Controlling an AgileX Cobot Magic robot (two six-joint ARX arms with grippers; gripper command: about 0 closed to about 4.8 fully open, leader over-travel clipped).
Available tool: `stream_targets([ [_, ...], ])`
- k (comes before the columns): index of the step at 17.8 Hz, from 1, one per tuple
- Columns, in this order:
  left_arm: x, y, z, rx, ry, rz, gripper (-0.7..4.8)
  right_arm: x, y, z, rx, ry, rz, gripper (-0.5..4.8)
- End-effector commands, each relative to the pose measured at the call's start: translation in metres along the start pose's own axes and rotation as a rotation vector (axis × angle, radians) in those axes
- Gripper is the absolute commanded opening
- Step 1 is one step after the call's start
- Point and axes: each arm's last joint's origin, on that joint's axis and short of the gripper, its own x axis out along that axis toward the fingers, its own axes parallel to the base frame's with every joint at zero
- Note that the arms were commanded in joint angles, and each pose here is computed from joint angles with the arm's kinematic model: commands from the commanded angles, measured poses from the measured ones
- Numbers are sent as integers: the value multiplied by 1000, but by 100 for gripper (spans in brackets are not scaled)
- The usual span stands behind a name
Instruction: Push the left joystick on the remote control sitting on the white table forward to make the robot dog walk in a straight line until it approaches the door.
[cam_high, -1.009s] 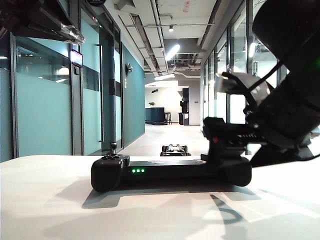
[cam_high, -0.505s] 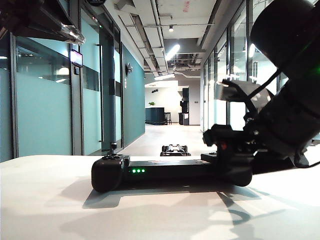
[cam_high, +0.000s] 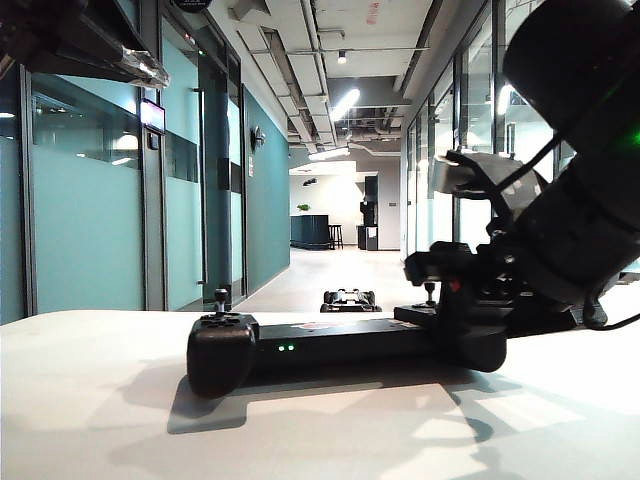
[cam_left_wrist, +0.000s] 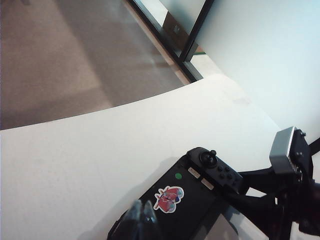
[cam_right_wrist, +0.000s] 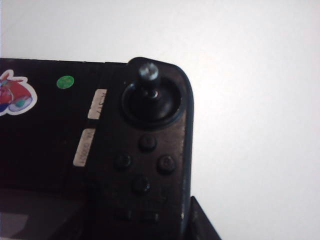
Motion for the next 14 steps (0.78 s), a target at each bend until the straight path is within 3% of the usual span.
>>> stream_targets([
  [1, -1, -2, 3, 8, -18, -12, -6, -1, 2, 4, 13, -24, 19, 133],
  [6, -1, -2, -1, -5, 30, -37, -6, -3, 3, 4, 83, -46, -47, 106],
  [14, 0, -3, -9, 8, 117, -149, -6, -16, 29, -6, 140, -70, -123, 106],
])
